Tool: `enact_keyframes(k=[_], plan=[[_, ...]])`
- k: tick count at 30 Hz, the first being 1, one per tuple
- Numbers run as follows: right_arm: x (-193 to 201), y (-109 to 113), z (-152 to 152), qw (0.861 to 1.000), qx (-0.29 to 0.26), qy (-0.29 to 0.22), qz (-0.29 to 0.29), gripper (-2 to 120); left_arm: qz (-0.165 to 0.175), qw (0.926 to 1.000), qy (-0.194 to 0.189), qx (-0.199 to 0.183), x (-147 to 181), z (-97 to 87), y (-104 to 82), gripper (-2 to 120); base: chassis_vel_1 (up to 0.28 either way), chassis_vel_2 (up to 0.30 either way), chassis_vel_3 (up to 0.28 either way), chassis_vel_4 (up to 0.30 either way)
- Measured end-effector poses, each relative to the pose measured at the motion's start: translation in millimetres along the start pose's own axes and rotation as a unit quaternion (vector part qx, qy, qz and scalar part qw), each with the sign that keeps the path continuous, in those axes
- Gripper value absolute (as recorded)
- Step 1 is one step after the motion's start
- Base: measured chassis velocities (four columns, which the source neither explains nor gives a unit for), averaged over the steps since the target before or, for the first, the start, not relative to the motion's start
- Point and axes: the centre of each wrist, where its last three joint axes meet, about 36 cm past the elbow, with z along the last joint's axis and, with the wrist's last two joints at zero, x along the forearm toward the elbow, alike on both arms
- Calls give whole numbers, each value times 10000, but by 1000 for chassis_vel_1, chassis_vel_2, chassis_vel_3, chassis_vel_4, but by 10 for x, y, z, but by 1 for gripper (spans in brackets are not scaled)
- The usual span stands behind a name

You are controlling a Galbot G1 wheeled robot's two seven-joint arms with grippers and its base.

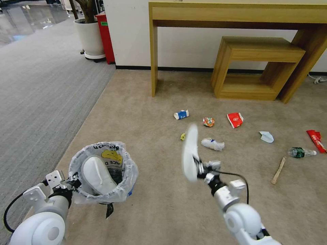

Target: Pick up the trash bin and place the garbage on the floor into it.

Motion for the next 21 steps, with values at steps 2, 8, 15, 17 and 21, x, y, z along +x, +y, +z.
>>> enact_keyframes(k=[2,8,15,17,21], plan=[[-21,3,-10,9997,-26,-173,-170,0,14,10000,2,-6,5,6,-12,1,0,0,0,0],[-321,139,139,9920,-357,-811,-899,0,107,9999,85,-16,21,122,-131,1,0,0,0,0],[-779,241,373,9857,-559,-803,-1369,0,163,9998,113,6,25,168,-211,1,0,0,0,0],[-862,255,451,9843,-594,-742,-1490,0,177,9998,104,15,33,162,-221,1,0,0,0,0],[-988,289,610,9800,-671,-626,-1764,0,172,9998,68,24,43,137,-213,1,0,0,0,0]])
